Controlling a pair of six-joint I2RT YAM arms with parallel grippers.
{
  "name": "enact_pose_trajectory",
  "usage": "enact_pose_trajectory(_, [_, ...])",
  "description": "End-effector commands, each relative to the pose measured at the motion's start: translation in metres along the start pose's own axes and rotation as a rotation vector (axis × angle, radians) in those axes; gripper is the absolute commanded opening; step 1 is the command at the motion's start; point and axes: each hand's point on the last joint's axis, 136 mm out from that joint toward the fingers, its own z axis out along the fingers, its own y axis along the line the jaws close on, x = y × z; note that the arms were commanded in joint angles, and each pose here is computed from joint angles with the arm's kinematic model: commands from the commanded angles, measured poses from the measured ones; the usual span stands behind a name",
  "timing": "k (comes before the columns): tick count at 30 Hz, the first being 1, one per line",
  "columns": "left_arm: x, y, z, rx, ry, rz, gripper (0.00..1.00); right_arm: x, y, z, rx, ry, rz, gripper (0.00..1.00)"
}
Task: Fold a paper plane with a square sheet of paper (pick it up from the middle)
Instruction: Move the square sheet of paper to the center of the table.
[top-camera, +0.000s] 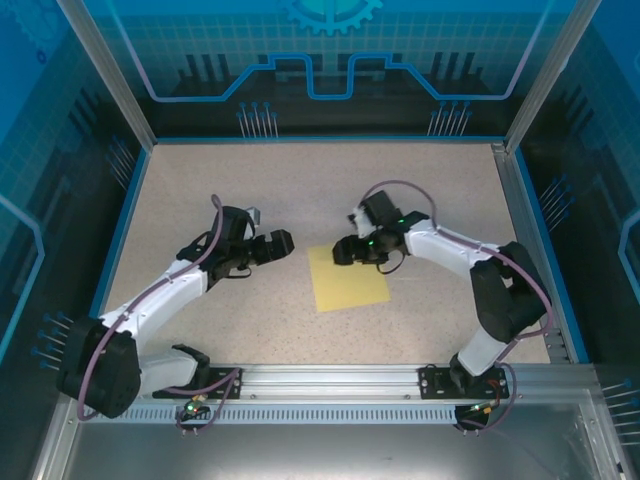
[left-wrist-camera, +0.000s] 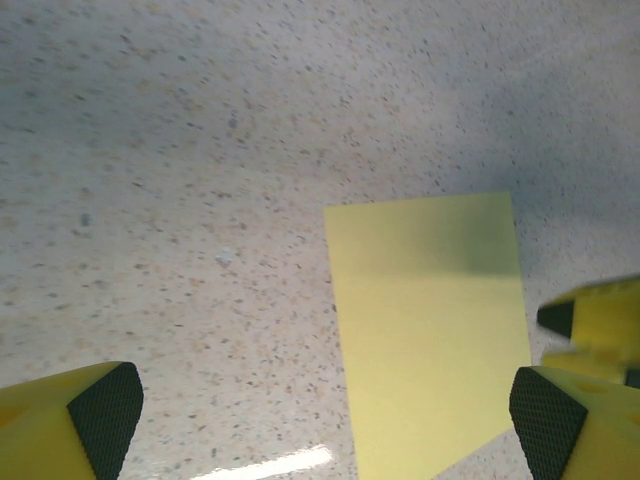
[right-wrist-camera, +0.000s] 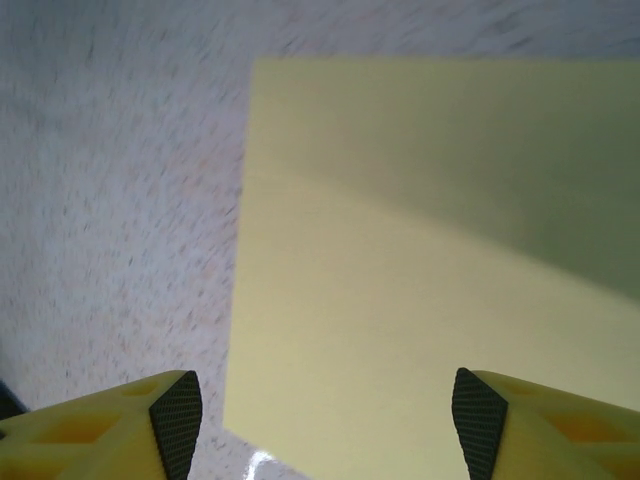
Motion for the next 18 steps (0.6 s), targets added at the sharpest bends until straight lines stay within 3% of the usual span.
enact_pose_trajectory(1, [-0.002,-0.026,0.005,0.067,0.019,0.021,0.98,-0.001,-0.01,-0.002,-0.053,0.001,0.082,0.7])
enact_pose_trajectory(10, [0.003,-0.041,0.03,0.069,0.064,-0.004,0.98,-0.002,-0.022,0.011,-0.002,0.044,0.113,0.71])
enact_pose_trajectory(13, [0.002,-0.037,0.033,0.048,0.06,-0.014,0.99,0.0,-0.026,0.016,0.124,0.078,0.063,0.74])
enact_pose_trajectory(18, [-0.002,-0.017,0.027,-0.051,0.007,-0.041,0.99,0.004,-0.032,0.014,0.414,0.122,-0.093,0.85])
